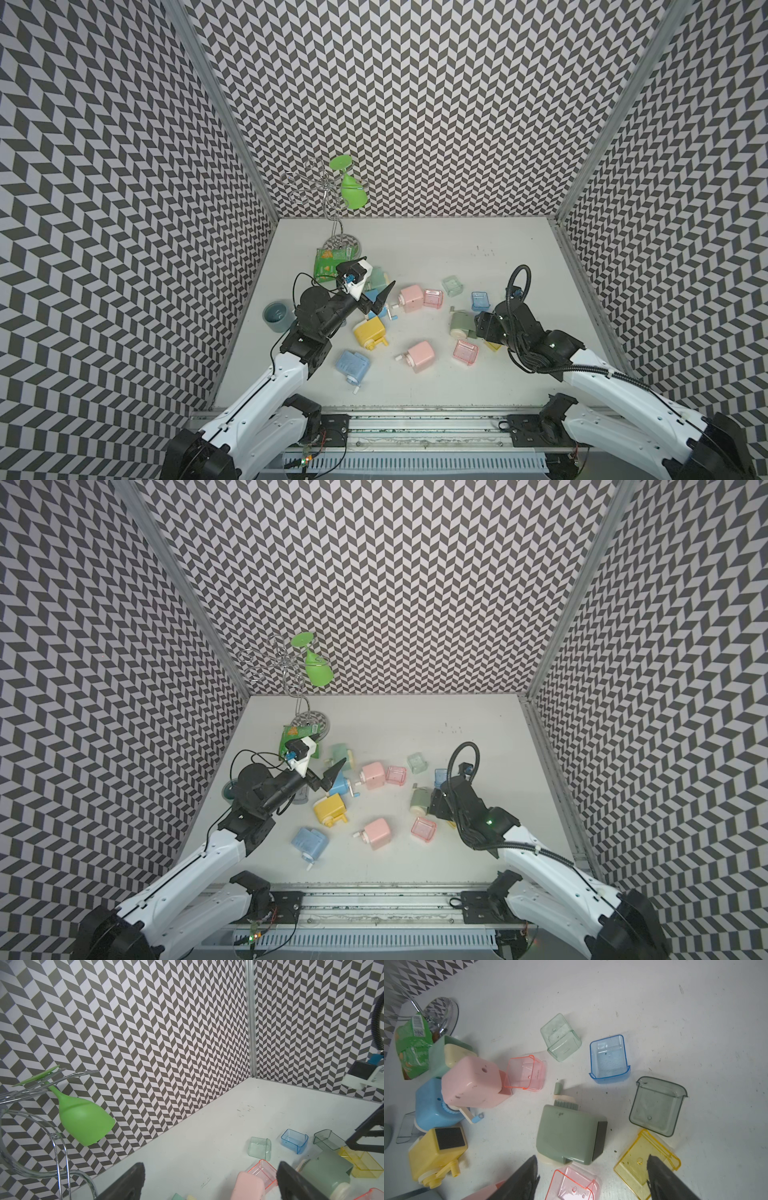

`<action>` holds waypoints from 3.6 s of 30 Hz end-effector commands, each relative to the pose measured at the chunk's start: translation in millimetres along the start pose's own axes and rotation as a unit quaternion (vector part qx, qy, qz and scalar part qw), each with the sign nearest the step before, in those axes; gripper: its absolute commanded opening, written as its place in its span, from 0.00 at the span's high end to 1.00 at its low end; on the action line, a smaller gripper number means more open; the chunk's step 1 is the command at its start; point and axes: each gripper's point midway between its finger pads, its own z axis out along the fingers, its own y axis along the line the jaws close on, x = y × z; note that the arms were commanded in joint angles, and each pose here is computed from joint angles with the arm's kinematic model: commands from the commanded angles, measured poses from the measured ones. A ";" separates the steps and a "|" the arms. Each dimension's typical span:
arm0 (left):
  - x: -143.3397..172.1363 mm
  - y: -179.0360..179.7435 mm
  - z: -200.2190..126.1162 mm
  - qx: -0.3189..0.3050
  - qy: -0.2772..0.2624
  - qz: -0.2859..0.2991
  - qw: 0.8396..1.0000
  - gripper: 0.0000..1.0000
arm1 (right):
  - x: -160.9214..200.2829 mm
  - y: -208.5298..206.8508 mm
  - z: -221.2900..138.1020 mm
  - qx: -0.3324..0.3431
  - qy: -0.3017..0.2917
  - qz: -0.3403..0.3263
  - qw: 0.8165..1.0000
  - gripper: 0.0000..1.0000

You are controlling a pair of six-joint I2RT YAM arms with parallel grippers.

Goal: Put the tray back into the pencil sharpener
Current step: Adjust the container at the center of the board.

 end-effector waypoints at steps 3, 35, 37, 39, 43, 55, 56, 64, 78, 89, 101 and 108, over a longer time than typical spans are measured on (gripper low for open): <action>5.3 -7.0 4.7 0.009 0.012 0.005 1.000 0.00 | 26.0 -15.2 -7.7 0.019 0.032 0.041 0.998 0.20; -1.5 -24.2 11.9 0.021 0.036 -0.017 0.999 0.00 | 87.4 5.6 6.1 0.036 0.152 0.068 0.985 0.34; -2.5 -24.5 12.1 0.020 0.038 -0.017 0.999 0.00 | 85.8 6.8 7.8 0.038 0.150 0.065 0.986 0.36; -3.6 -26.0 12.5 0.023 0.038 -0.018 0.999 0.00 | 83.0 8.1 9.3 0.040 0.144 0.063 0.987 0.37; -3.2 -28.6 14.3 0.029 0.044 -0.017 0.998 0.00 | 81.9 10.1 12.6 0.045 0.144 0.059 0.987 0.43; -1.2 -29.3 13.1 0.030 0.049 -0.007 0.998 0.00 | 95.8 3.1 25.9 0.079 0.170 0.047 0.981 0.64; -0.8 -29.3 12.7 0.030 0.050 -0.006 0.998 0.00 | 97.7 2.2 27.0 0.082 0.173 0.044 0.980 0.65; -1.5 -29.8 11.9 0.031 0.051 -0.005 0.998 0.00 | 102.1 -3.2 29.9 0.100 0.183 0.030 0.978 0.78; -2.1 -32.4 11.2 0.036 0.051 -0.005 0.998 0.00 | 97.0 -13.0 28.1 0.114 0.172 -0.028 0.978 0.88; 1.6 -54.8 9.0 0.092 0.078 -0.009 0.993 0.00 | 95.8 -8.1 27.4 0.103 0.169 -0.085 0.977 0.94; 37.2 -98.8 -5.8 0.160 0.156 0.051 0.973 0.00 | 112.7 16.3 34.7 0.061 0.183 -0.135 0.972 0.89; 34.5 -109.3 -3.2 0.142 0.212 0.071 0.964 0.00 | 82.2 34.2 19.1 0.039 0.136 -0.114 0.983 0.74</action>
